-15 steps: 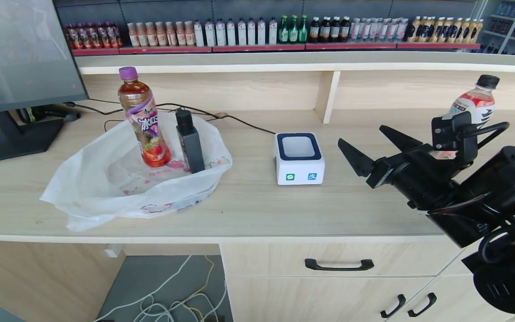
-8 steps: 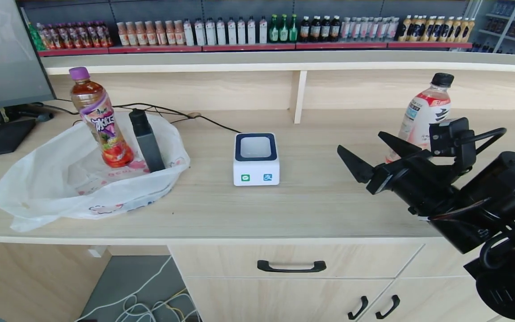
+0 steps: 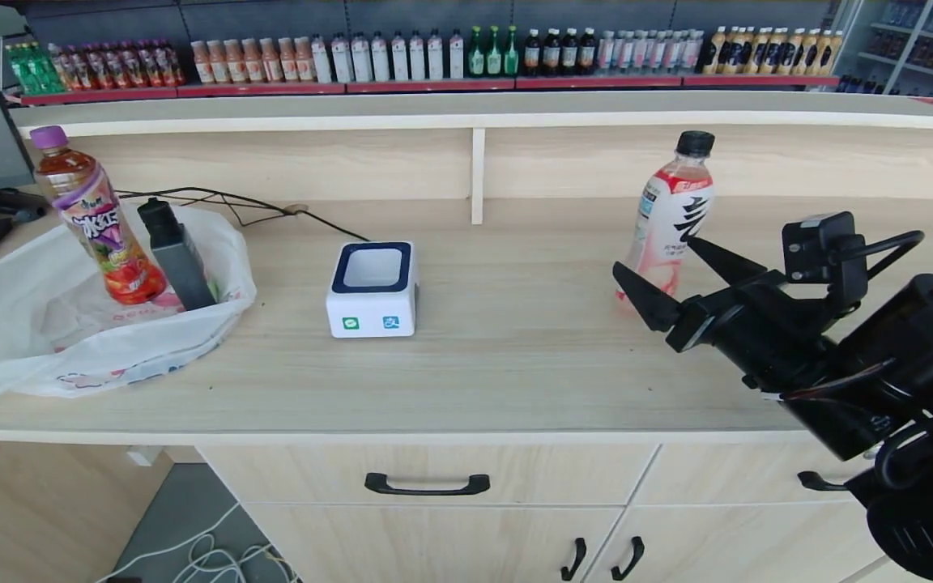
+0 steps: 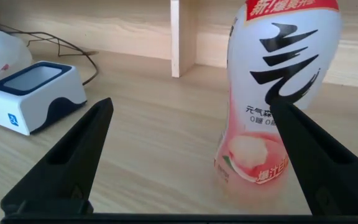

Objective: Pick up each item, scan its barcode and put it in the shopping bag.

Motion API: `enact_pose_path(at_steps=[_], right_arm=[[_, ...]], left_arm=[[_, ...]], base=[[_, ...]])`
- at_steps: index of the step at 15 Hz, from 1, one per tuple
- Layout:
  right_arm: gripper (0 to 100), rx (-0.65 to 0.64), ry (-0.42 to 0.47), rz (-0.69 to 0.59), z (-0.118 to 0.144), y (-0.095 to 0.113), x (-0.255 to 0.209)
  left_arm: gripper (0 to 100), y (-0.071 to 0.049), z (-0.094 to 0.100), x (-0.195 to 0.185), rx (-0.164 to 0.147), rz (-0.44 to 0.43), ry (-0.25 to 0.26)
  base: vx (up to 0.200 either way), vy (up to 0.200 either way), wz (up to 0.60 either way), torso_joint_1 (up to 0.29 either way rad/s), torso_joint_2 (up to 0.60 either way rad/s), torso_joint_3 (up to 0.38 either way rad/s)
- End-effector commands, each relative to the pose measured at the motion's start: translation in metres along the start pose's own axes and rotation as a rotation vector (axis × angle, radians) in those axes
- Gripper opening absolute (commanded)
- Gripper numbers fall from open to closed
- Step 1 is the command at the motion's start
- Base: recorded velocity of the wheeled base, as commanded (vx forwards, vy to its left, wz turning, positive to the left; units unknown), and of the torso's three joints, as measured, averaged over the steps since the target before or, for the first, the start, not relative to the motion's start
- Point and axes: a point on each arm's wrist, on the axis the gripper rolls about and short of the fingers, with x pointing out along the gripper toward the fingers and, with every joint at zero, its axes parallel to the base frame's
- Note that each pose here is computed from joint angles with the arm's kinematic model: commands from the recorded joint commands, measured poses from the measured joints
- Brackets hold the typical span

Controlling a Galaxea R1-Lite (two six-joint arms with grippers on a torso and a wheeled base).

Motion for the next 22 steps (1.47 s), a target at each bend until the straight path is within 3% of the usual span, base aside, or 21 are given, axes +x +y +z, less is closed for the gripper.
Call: enact_pose_path(at_steps=[1, 3, 7, 8, 11, 12, 14, 16, 22], right_arm=[[100, -0.001, -0.004, 0.0, 0.001, 0.0, 0.0], [100, -0.002, -0.001, 0.002, 0.0, 0.0, 0.0], [100, -0.003, -0.013, -0.03, 0.001, 0.0, 0.005], [100, -0.008, -0.037, -0.043, 0.005, 0.005, 0.01], [100, 0.018, 0.01, -0.015, -0.003, 0.039, 0.006], [100, 0.009, 0.023, -0.025, -0.007, 0.042, 0.007], [100, -0.069, 0.027, -0.052, -0.014, 0.036, 0.016], [100, -0.069, 0.006, -0.105, -0.016, 0.034, 0.031], [100, -0.045, 0.089, -0.208, -0.012, 0.029, 0.058]], left_arm=[[100, 0.0, 0.0, 0.0, -0.001, -0.001, 0.0], [100, 0.0, 0.0, 0.0, 0.0, -0.001, 0.0], [100, 0.0, 0.0, 0.0, 0.0, -0.001, 0.0], [100, 0.0, 0.0, 0.0, 0.0, -0.001, 0.0], [100, 0.0, 0.0, 0.0, 0.0, -0.001, 0.0], [100, 0.0, 0.0, 0.0, 0.0, -0.001, 0.0], [100, 0.0, 0.0, 0.0, 0.0, -0.001, 0.0], [100, 0.0, 0.0, 0.0, 0.002, -0.001, 0.0], [100, 0.0, 0.0, 0.0, 0.0, -0.001, 0.0]], base=[[0.0, -0.2, 0.0, -0.002, 0.01, 0.002], [0.0, -0.2, 0.0, 0.002, 0.0, 0.0], [0.0, 0.0, 0.0, 0.0, 0.0, 0.0], [0.0, 0.0, 0.0, 0.0, 0.0, 0.0], [0.0, 0.0, 0.0, 0.0, 0.0, 0.0], [0.0, 0.0, 0.0, 0.0, 0.0, 0.0], [0.0, 0.0, 0.0, 0.0, 0.0, 0.0], [0.0, 0.0, 0.0, 0.0, 0.0, 0.0], [0.0, 0.0, 0.0, 0.0, 0.0, 0.0]])
